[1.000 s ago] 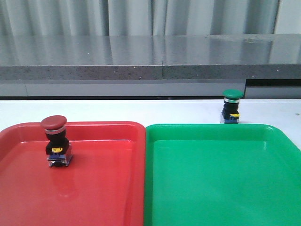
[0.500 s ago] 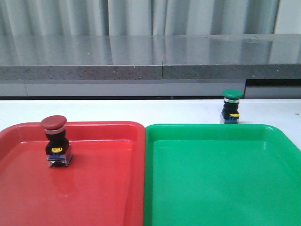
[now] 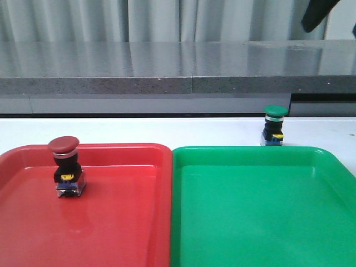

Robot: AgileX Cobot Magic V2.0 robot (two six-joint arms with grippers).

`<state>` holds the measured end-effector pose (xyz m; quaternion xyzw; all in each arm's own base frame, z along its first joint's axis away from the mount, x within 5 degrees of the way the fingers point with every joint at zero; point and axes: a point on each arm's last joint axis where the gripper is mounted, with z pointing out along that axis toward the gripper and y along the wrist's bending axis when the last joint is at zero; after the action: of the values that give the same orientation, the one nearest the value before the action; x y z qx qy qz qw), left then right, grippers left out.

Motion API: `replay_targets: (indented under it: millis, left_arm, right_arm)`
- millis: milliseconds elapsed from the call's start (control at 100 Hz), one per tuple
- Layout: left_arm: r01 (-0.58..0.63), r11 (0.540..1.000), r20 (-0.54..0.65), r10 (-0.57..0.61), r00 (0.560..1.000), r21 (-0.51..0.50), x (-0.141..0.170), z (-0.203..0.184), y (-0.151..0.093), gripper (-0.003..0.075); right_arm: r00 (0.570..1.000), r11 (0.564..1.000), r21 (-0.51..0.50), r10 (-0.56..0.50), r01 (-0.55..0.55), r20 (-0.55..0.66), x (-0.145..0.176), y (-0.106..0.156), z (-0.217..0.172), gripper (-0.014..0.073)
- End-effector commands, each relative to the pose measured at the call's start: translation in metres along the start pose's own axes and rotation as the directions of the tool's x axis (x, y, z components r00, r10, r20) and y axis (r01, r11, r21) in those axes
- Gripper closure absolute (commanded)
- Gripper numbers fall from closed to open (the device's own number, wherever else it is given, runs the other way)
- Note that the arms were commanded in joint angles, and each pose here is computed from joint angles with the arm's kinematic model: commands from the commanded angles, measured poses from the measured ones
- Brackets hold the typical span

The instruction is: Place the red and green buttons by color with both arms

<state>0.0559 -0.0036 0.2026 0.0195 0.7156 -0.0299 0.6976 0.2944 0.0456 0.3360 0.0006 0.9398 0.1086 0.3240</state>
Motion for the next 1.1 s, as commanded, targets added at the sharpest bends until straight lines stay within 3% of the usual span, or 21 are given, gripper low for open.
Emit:
replay_targets:
  millis: [0, 500, 1090]
  left_arm:
    - [0.009, 1.0, 0.072, -0.009, 0.997, 0.006, 0.005, 0.0, 0.0, 0.0739]
    - [0.009, 1.0, 0.072, -0.009, 0.997, 0.006, 0.005, 0.0, 0.0, 0.0739]
    - [0.009, 1.0, 0.072, -0.009, 0.997, 0.006, 0.005, 0.0, 0.0, 0.0739]
  right_arm:
    - [0.996, 1.0, -0.007, -0.01, 0.011, 0.083, -0.022, 0.004, 0.003, 0.0033]
    - [1.0, 0.999, 0.041, -0.025, 0.025, 0.001, -0.049, -0.007, 0.102, 0.0033]
    - [0.996, 0.998, 0.057, -0.01, 0.015, -0.089, -0.035, -0.015, 0.152, 0.0037]
